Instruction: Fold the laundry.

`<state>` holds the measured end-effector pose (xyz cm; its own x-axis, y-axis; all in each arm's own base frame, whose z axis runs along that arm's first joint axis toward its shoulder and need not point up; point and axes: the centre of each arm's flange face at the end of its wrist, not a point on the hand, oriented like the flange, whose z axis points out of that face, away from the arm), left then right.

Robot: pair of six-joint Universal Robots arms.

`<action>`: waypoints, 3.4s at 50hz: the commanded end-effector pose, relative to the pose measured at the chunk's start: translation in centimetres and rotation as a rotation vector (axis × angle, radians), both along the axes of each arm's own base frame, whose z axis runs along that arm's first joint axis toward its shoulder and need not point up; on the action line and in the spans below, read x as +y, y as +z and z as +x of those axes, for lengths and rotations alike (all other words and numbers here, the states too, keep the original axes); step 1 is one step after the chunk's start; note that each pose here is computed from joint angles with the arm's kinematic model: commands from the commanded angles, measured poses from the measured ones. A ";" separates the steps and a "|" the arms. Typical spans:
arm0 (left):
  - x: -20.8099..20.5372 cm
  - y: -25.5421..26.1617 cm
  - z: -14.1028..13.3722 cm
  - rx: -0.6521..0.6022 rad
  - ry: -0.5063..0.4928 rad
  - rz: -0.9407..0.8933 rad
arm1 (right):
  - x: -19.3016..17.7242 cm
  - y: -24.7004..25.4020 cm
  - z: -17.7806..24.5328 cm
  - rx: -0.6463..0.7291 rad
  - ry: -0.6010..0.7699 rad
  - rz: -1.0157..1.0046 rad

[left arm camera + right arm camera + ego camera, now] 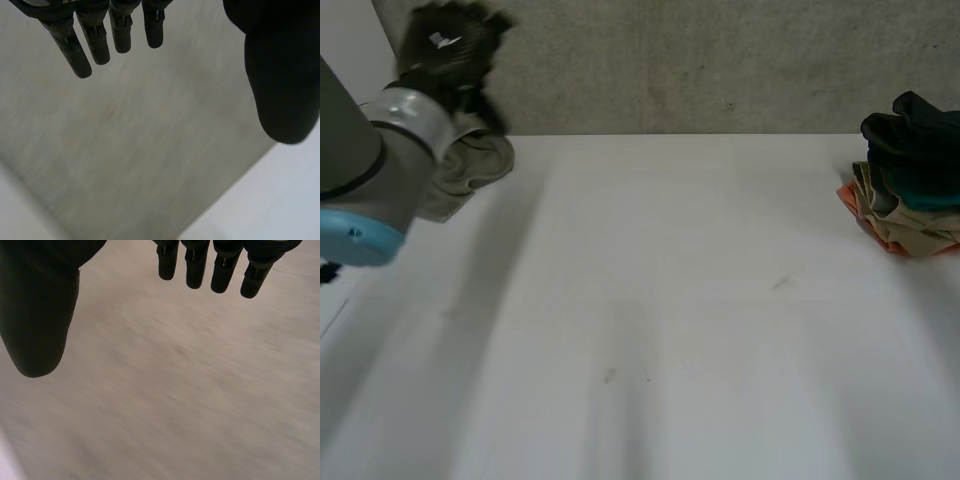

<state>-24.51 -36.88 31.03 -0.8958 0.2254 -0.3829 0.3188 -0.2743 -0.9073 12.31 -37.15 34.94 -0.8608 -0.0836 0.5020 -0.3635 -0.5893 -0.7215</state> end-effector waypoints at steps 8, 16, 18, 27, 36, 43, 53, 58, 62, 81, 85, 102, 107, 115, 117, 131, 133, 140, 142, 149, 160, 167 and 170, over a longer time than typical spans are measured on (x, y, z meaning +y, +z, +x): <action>-14.5 -14.8 10.8 -0.304 0.158 0.043 | 9.3 -13.9 10.7 0.142 0.334 0.507; -16.7 -18.5 12.4 -0.307 0.133 0.044 | 9.3 -16.8 11.6 0.244 0.176 0.569; -17.0 -19.1 12.4 -0.307 0.127 0.041 | 9.7 -17.4 12.1 0.263 0.167 0.581; -17.3 -21.9 11.9 -0.282 0.038 0.060 | 10.6 -18.7 12.1 0.271 0.153 0.623; -18.3 -22.0 11.9 -0.257 0.016 0.011 | 10.6 -18.6 12.1 0.275 0.153 0.612; -18.5 -22.3 11.7 -0.252 -0.005 -0.009 | 10.5 -18.6 12.2 0.275 0.158 0.612; -18.5 -22.4 11.4 -0.259 -0.045 -0.037 | 10.6 -18.6 12.3 0.278 0.173 0.610; -18.6 -22.7 11.7 -0.259 -0.042 -0.036 | 10.6 -18.6 12.3 0.278 0.173 0.610; -18.6 -22.9 11.7 -0.264 -0.045 -0.034 | 10.5 -18.6 12.3 0.278 0.172 0.610; -17.4 -23.9 12.7 -0.256 -0.096 0.062 | 10.3 -18.8 12.2 0.281 0.169 0.613; -17.5 -24.0 13.0 -0.255 -0.090 0.066 | 10.3 -18.8 12.2 0.281 0.169 0.613; -17.6 -23.9 13.5 -0.257 -0.080 0.062 | 10.2 -19.2 12.2 0.283 0.169 0.622; -17.6 -23.9 13.5 -0.257 -0.080 0.060 | 10.1 -19.2 12.2 0.282 0.169 0.621; -17.6 -23.9 13.6 -0.257 -0.079 0.062 | 10.1 -19.4 12.2 0.284 0.166 0.628; -17.6 -23.9 13.6 -0.258 -0.078 0.061 | 10.0 -19.4 12.1 0.284 0.165 0.630; -17.5 -24.1 13.6 -0.271 -0.076 0.058 | 10.0 -19.6 12.1 0.285 0.165 0.633; -17.5 -24.3 13.6 -0.281 -0.074 0.053 | 10.0 -19.7 12.1 0.285 0.165 0.636; -17.8 -24.3 13.7 -0.300 -0.068 0.013 | 9.9 -19.8 12.1 0.285 0.164 0.637; -17.9 -24.3 13.7 -0.301 -0.066 0.004 | 9.9 -19.8 12.1 0.285 0.164 0.637; -18.3 -24.0 13.8 -0.307 -0.054 -0.036 | 9.9 -20.0 12.1 0.288 0.164 0.644; -18.8 -23.9 13.9 -0.311 -0.046 -0.061 | 10.0 -20.1 12.1 0.310 0.161 0.636; -18.7 -24.1 13.9 -0.311 -0.049 -0.057 | 10.0 -20.1 12.1 0.310 0.161 0.638; -18.7 -24.2 13.8 -0.311 -0.054 -0.056 | 10.0 -20.2 12.1 0.310 0.161 0.639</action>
<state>-10.62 -55.65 6.98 -0.7231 0.2333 -0.6502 0.5639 -0.3442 -0.7507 24.43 -27.16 14.80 -0.6391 -0.5549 0.5326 -0.5515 -0.1522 -0.8202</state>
